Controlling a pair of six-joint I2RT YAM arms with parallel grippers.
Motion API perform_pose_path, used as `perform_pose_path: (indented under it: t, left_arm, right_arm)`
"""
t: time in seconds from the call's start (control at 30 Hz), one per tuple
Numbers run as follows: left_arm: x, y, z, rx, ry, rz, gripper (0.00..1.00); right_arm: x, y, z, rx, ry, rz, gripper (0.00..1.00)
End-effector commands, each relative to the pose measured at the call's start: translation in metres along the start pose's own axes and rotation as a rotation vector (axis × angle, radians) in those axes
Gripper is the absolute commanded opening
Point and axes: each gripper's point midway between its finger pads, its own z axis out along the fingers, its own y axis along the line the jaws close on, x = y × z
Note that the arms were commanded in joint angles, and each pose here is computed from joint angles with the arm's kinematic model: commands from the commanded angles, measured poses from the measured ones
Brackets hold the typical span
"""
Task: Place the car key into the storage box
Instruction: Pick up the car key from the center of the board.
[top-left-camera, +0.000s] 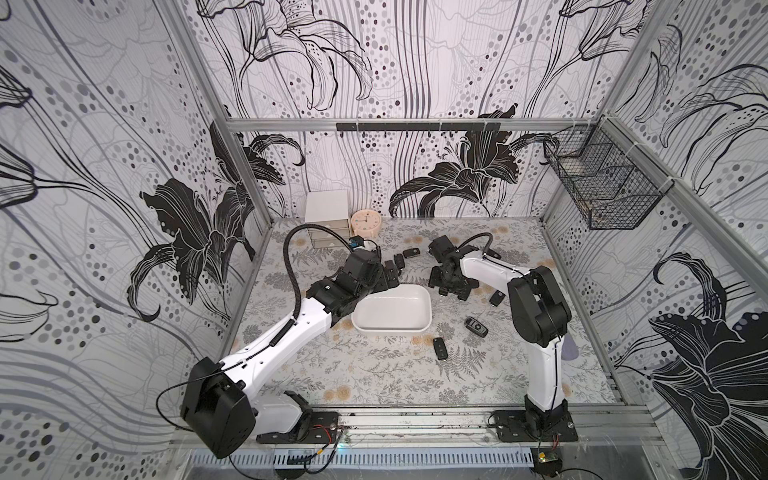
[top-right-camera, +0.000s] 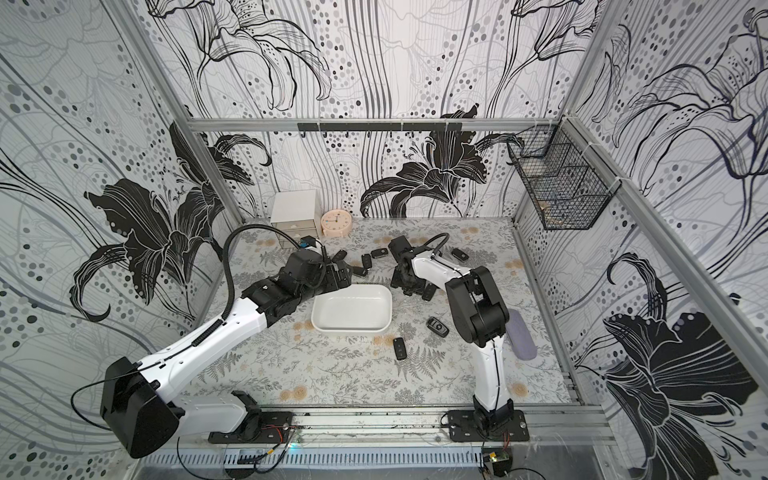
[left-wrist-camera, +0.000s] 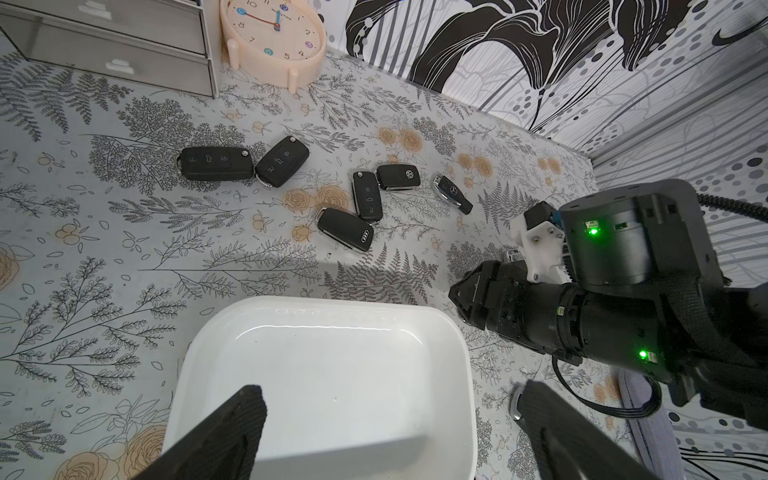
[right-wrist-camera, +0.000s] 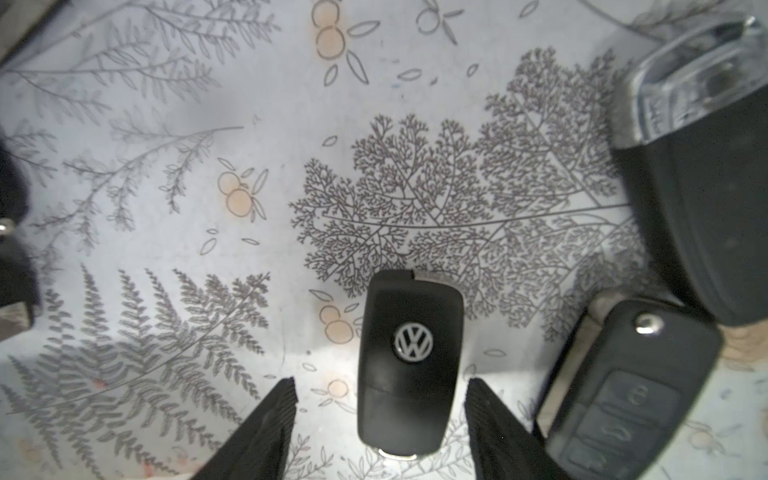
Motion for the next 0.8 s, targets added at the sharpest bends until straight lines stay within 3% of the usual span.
perform_pose_path:
  t: [0.0,0.23,0.57,0.77]
  left_arm:
    - [-0.003,0.0,-0.004,0.009,-0.021,0.01,0.99]
    - [0.0,0.0,-0.005,0.017,-0.01,0.009,0.99]
    - [0.002,0.0,-0.01,0.035,-0.003,0.005,0.99]
    - [0.003,0.001,-0.012,0.032,-0.002,-0.002,0.99]
  right_arm:
    - [0.002,-0.015,0.008,0.087,0.024,-0.05,0.62]
    - [0.001,-0.016,0.016,0.098,0.03,-0.066,0.54]
    - [-0.007,-0.018,0.006,0.08,-0.007,-0.078,0.32]
    - [-0.012,-0.016,-0.02,0.047,-0.048,-0.062,0.32]
